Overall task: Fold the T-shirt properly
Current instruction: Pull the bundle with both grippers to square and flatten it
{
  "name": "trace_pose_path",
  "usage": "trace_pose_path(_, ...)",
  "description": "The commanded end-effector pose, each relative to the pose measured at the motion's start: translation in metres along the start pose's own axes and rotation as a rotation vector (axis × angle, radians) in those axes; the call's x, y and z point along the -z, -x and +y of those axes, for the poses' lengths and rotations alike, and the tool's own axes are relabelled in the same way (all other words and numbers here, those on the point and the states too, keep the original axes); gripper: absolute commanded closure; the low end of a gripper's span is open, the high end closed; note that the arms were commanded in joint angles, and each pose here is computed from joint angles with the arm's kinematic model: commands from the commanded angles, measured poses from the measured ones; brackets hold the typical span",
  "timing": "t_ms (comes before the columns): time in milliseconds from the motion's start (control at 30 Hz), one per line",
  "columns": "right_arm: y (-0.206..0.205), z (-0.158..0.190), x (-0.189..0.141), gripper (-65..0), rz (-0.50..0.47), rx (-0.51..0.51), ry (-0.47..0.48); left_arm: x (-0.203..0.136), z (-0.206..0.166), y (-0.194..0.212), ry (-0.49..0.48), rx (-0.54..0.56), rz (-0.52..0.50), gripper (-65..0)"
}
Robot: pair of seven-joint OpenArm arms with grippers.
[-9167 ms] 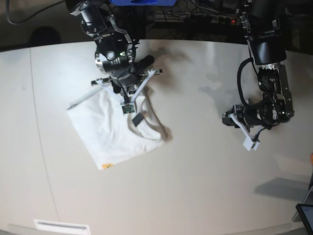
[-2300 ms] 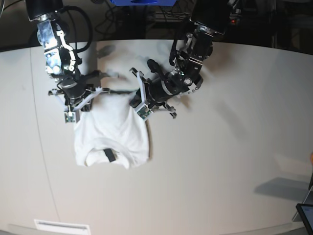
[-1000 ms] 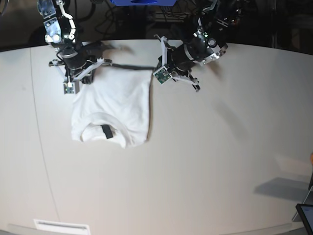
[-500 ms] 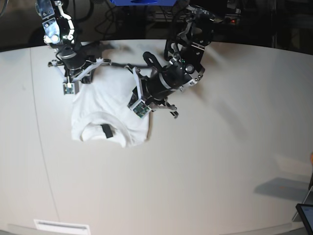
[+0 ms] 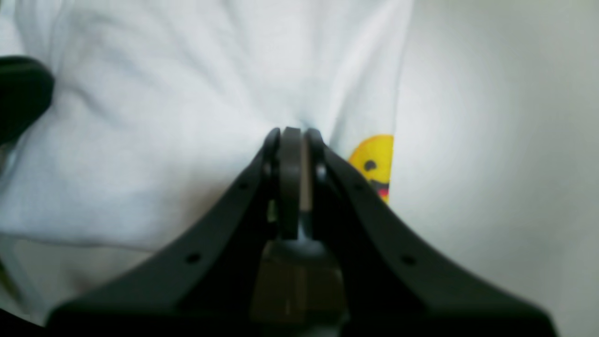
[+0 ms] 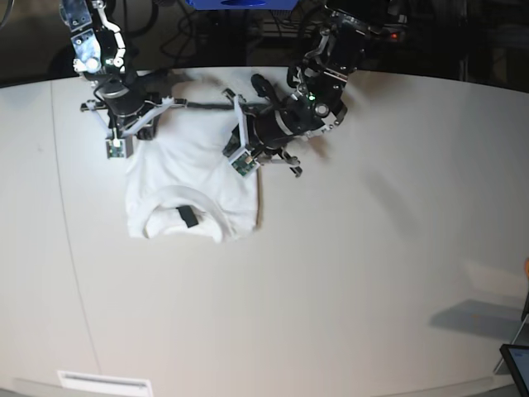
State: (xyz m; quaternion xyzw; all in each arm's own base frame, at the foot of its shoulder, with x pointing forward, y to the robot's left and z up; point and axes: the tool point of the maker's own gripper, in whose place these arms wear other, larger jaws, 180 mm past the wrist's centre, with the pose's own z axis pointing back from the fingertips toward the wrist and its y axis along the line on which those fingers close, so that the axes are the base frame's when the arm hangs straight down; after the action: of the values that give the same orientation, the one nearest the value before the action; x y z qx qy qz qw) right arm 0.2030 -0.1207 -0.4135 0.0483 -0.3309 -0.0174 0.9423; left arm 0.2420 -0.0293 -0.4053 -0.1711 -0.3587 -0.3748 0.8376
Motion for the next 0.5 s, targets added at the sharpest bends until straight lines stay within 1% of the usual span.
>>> trace_pose_path(0,0.025,-0.007,-0.003,-3.5,0.106,0.007,0.023,-0.005,0.003,0.004,-0.017,0.025,0.024,-1.8)
trace_pose_path(200,0.026,-0.006,-0.003,-3.5,0.110,0.013,0.023,-0.010,0.012,0.003,-0.035,0.045,0.021,-1.8)
trace_pose_path(333,0.032,-0.015,-0.005,-3.5,0.119,0.068,0.084,-0.010,0.015,-0.004,-0.042,0.048,0.008,-1.8)
trace_pose_path(467,0.032,-0.019,-0.005,-3.5,0.119,0.087,0.108,-0.008,0.019,-0.009,-0.049,0.054,-0.001,-1.8)
